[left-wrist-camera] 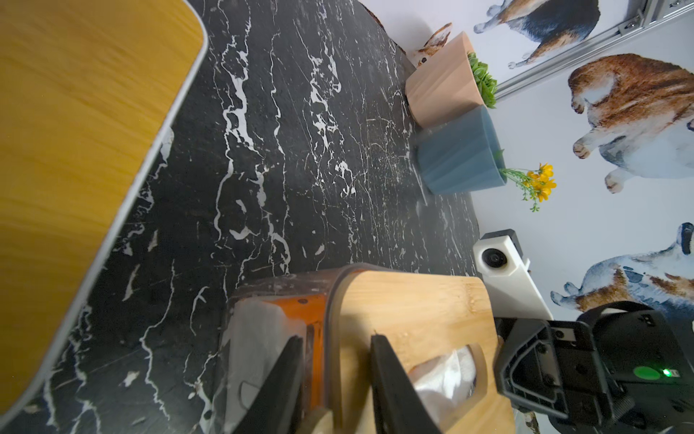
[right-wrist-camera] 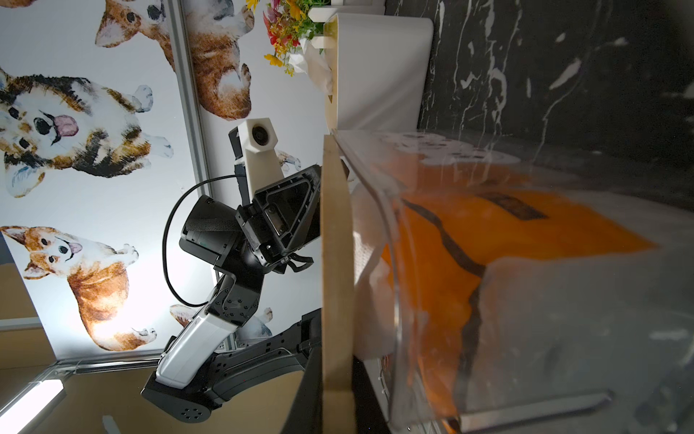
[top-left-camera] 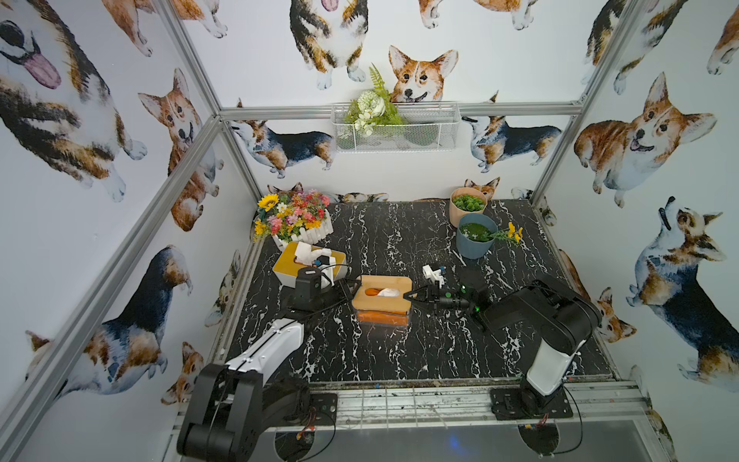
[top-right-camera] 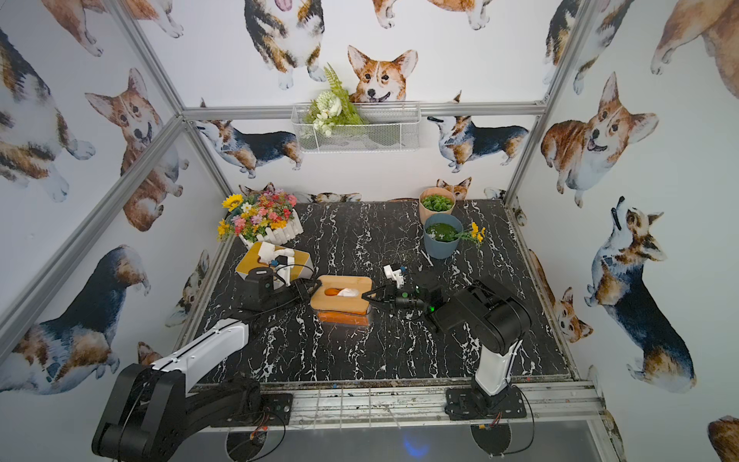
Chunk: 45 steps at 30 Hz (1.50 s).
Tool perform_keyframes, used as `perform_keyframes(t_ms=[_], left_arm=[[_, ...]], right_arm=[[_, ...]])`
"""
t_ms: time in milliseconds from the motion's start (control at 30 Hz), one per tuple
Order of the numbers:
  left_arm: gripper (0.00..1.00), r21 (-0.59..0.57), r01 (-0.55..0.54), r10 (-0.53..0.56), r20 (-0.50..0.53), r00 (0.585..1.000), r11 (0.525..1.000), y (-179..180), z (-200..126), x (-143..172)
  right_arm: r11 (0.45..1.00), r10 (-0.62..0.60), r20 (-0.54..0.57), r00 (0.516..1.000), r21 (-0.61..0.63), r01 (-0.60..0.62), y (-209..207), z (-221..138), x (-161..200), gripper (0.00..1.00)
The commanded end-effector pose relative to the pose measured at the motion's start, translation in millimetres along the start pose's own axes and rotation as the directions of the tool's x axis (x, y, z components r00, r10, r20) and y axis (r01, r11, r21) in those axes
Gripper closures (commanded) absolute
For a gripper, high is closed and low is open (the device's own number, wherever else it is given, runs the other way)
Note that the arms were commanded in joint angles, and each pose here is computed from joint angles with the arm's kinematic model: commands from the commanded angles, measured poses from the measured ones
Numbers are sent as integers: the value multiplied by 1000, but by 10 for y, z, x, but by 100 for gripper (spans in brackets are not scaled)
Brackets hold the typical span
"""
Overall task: Put the tissue paper into the tissue box
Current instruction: Close the box lid on the tissue box.
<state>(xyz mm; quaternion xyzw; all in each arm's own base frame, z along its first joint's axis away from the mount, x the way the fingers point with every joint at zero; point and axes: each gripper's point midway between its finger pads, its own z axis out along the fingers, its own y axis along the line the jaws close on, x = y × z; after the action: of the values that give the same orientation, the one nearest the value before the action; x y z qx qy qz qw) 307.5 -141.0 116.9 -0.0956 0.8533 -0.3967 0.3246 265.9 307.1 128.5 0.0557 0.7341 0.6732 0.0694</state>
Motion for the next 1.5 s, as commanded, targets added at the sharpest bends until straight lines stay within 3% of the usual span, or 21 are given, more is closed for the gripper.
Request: perform_keyframes(t_ms=[0, 267, 933, 1467], left_arm=[[68, 71, -8, 11, -54, 998, 997, -123, 5, 123], [63, 53, 8, -5, -56, 998, 999, -21, 31, 221], [64, 61, 22, -16, -96, 995, 998, -4, 168, 365], [64, 48, 27, -21, -117, 993, 998, 83, 243, 482]], right_arm=[[999, 14, 4, 1000, 49, -14, -158, 5, 18, 100], [998, 15, 0, 1000, 55, -15, -163, 3, 27, 100], [990, -12, 11, 1000, 144, 10, -246, -19, 7, 100], [978, -81, 17, 997, 196, 76, -54, -14, -85, 75]])
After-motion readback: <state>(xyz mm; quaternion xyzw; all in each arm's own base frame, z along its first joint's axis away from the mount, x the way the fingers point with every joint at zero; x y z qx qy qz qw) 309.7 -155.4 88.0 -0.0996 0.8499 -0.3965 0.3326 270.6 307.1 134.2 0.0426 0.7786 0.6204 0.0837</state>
